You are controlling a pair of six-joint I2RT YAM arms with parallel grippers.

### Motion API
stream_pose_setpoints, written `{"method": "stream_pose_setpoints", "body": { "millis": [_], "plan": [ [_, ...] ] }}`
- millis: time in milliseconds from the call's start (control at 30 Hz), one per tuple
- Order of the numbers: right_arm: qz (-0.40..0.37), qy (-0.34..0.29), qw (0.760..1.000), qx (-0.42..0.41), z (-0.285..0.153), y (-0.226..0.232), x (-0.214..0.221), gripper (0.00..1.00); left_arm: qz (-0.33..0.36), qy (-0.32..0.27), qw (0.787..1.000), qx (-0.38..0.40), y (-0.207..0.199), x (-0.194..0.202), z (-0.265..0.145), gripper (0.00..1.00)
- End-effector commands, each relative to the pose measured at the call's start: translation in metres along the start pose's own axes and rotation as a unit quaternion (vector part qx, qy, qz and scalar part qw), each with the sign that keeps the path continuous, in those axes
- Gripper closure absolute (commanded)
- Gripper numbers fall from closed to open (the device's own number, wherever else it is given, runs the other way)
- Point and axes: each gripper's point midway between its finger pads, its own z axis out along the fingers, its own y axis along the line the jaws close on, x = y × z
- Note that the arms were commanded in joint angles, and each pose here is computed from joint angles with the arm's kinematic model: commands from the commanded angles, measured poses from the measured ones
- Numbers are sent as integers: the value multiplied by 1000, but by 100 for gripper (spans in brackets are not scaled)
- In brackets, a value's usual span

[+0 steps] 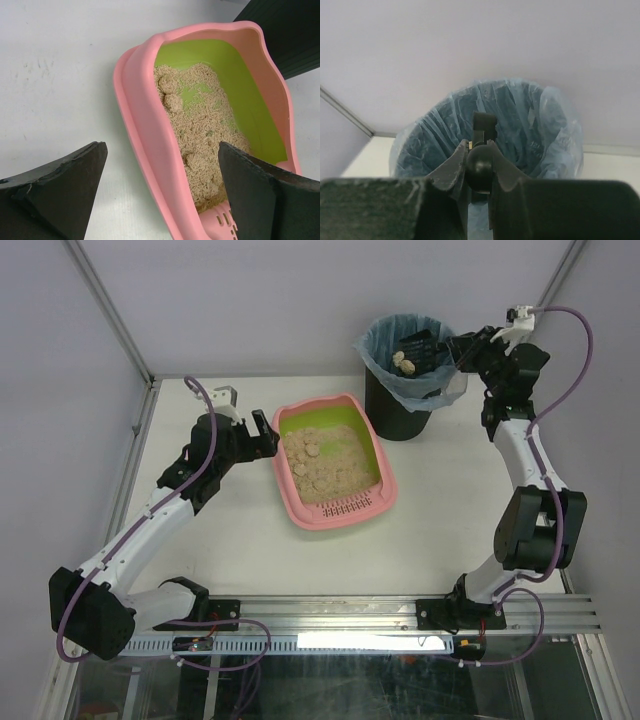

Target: Clean the litter box

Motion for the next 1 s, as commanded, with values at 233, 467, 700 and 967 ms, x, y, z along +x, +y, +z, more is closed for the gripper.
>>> {"method": "stream_pose_setpoints", "body": {
  "millis": [233, 467, 700, 967],
  "plan": [
    [-272, -84, 957, -54, -4, 45, -88, 100, -7, -22, 999, 24, -10, -14, -3, 1],
    [-213, -105, 969, -66, -24, 81, -138, 100, -4, -20, 1000, 22, -10, -14, 0, 1],
    [-157, -122, 979, -54, -61, 143, -157, 100, -12, -20, 1000, 18, -9, -14, 2, 1],
    [-99, 12, 989, -105, -70, 223, -35, 100, -14, -17, 1000, 15, -8, -12, 4, 1]
  ]
}}
